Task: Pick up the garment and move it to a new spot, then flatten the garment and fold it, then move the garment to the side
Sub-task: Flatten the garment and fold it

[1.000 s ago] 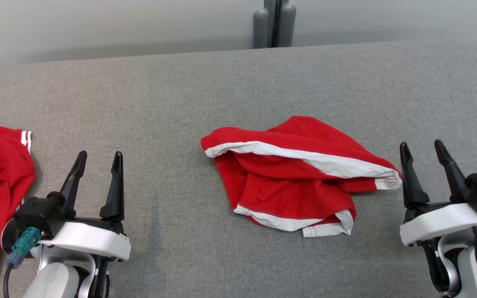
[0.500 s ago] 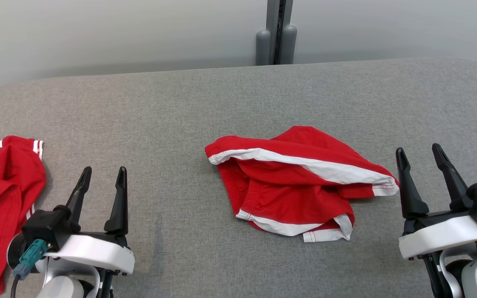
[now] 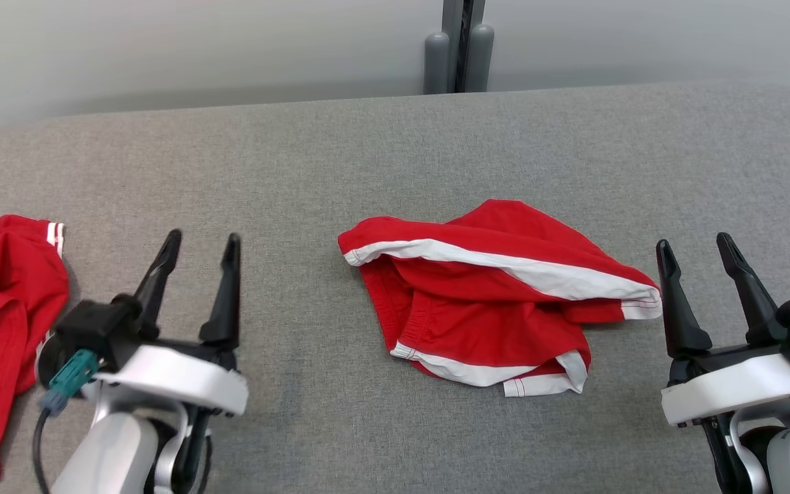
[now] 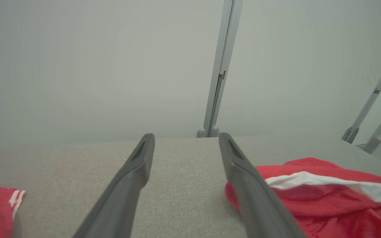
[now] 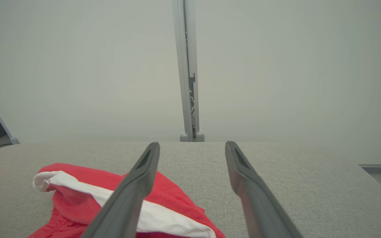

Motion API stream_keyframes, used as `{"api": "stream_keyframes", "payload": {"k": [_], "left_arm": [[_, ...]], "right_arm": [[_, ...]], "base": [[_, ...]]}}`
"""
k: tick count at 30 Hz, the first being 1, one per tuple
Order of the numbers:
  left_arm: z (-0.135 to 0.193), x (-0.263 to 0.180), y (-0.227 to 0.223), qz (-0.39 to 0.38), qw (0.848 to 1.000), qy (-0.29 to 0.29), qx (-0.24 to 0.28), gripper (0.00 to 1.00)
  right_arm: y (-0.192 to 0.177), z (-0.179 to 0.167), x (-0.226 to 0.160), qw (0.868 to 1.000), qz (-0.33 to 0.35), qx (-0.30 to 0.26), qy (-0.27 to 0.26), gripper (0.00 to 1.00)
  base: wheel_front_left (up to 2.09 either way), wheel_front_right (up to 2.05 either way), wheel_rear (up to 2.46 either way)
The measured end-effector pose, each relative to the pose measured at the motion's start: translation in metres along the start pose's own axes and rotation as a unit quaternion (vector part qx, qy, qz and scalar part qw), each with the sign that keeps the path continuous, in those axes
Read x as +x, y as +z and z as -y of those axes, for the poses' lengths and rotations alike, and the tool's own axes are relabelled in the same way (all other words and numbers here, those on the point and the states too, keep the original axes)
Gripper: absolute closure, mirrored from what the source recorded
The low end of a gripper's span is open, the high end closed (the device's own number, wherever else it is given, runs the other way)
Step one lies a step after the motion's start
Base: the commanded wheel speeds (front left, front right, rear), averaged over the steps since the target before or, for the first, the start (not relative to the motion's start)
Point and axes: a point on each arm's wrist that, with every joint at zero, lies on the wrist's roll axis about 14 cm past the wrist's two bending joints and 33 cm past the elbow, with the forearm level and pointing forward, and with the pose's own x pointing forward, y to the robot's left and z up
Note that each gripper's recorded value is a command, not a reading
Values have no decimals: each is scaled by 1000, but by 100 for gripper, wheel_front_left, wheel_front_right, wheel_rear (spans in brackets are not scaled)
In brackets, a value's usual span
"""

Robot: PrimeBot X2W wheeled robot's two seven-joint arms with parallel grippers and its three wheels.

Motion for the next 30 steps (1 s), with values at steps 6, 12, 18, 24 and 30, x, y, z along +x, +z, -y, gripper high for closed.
{"api": "stream_keyframes", "payload": {"k": [6,12,18,24,30], "left_arm": [[56,26,-31,-67,993,-91,-25,0],[86,28,-91,-178,973,-136,-53,0],[89,36,-120,-220,963,-134,-77,0],[86,47,-123,-214,964,-132,-84,0],[84,50,-118,-201,967,-131,-83,0]], "right_arm": [[-8,3,6,1000,-8,3,-3,0],[-21,13,7,1000,-21,6,-16,0],[-32,26,2,999,-33,10,-36,0],[-41,32,0,998,-44,15,-45,0],[-46,31,-2,998,-50,18,-45,0]], "base": [[0,0,0],[0,0,0],[0,0,0],[0,0,0],[0,0,0]]}}
